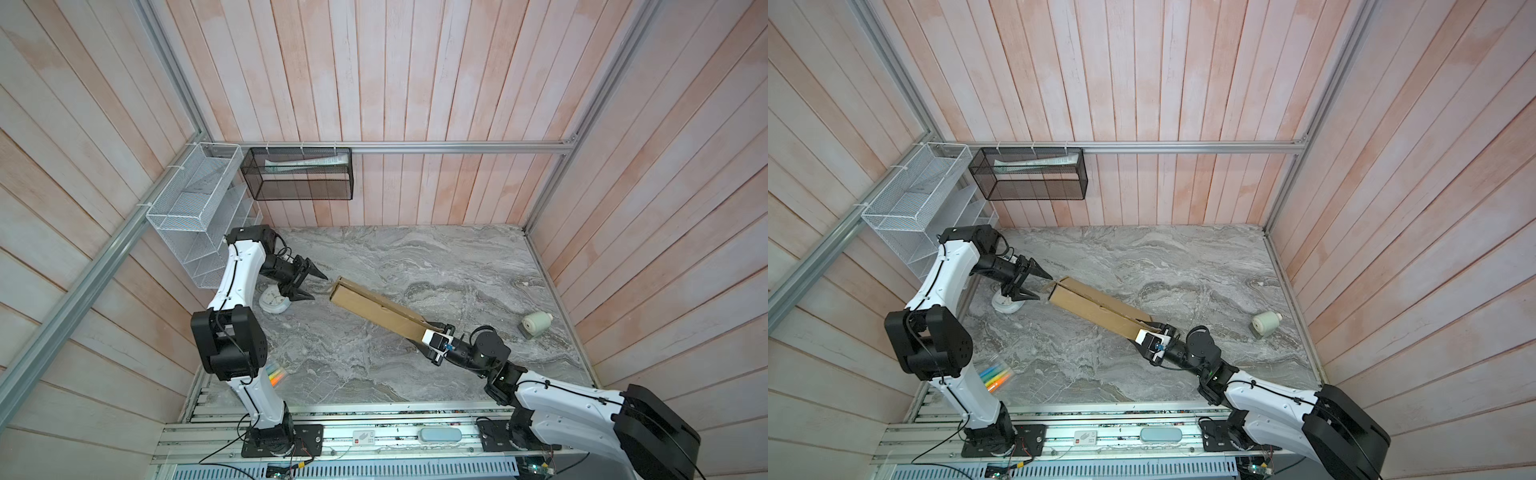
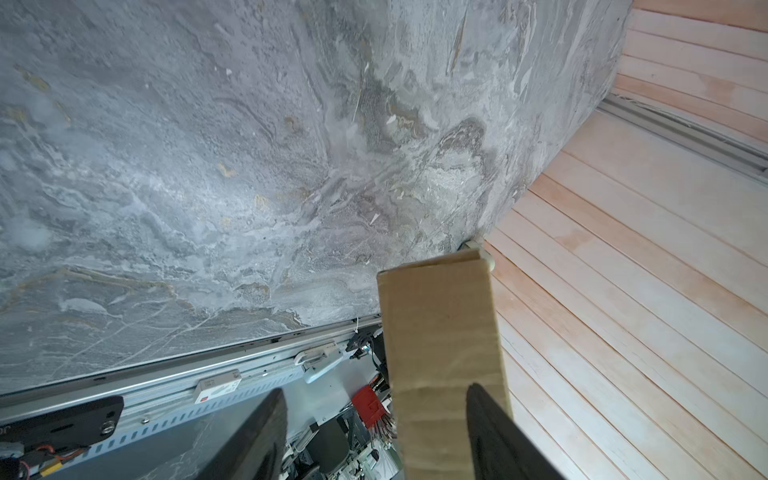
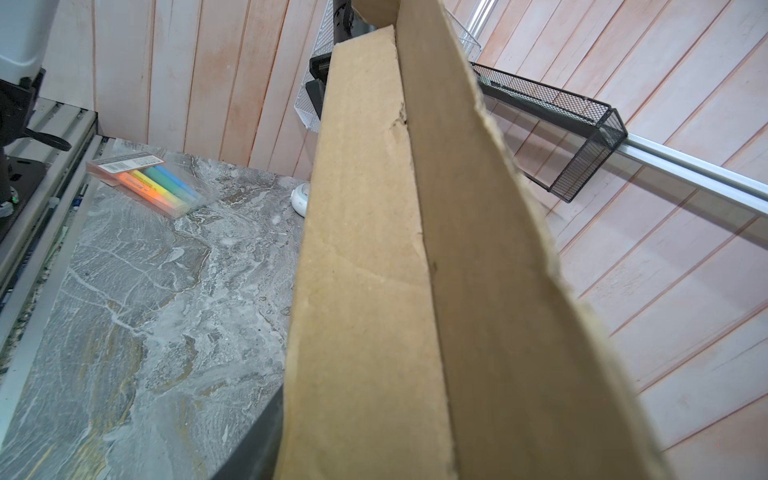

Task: Fold the paper box
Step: 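Open the left gripper and lift it off the box end while the right holds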

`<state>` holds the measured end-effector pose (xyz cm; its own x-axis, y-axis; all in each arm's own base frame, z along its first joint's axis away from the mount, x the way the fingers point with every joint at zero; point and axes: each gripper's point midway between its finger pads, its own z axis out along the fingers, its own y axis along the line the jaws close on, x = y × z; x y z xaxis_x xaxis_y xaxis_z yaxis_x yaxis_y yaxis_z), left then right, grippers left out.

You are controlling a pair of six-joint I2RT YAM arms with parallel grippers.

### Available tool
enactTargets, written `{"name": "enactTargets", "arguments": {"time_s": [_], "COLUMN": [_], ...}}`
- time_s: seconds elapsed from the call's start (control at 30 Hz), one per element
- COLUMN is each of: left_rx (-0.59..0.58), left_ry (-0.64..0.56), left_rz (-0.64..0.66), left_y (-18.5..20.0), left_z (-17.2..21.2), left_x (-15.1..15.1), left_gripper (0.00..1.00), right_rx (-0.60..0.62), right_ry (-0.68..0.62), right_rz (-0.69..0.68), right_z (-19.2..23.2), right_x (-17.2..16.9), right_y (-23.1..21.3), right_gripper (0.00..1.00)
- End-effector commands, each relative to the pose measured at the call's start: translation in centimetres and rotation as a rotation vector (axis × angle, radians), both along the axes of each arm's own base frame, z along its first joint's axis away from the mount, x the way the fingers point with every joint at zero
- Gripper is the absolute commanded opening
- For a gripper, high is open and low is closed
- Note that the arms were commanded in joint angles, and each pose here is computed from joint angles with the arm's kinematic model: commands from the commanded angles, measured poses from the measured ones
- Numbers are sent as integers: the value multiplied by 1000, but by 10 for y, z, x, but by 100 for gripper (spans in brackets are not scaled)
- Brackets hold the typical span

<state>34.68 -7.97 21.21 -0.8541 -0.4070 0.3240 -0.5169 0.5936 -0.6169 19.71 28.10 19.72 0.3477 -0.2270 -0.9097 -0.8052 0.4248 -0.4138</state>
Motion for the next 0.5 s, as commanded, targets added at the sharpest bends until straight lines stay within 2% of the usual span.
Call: {"name": "enactTargets", "arguments": {"time_s": [0.0, 0.47], "left_rx": [73, 232], "left_ry": [-13, -184], "left_rz": [3, 127], "left_y": [12, 36], "left_z": [-4, 7], "left_x": [13, 98], "left_gripper": [69, 69], "right_rx": [18, 36], "right_ry": [48, 119], "right_rz": [-65, -106], "right_z": [-2, -5], "right_x": [6, 8], "right_y": [-8, -16], "right_gripper": [26, 24]}}
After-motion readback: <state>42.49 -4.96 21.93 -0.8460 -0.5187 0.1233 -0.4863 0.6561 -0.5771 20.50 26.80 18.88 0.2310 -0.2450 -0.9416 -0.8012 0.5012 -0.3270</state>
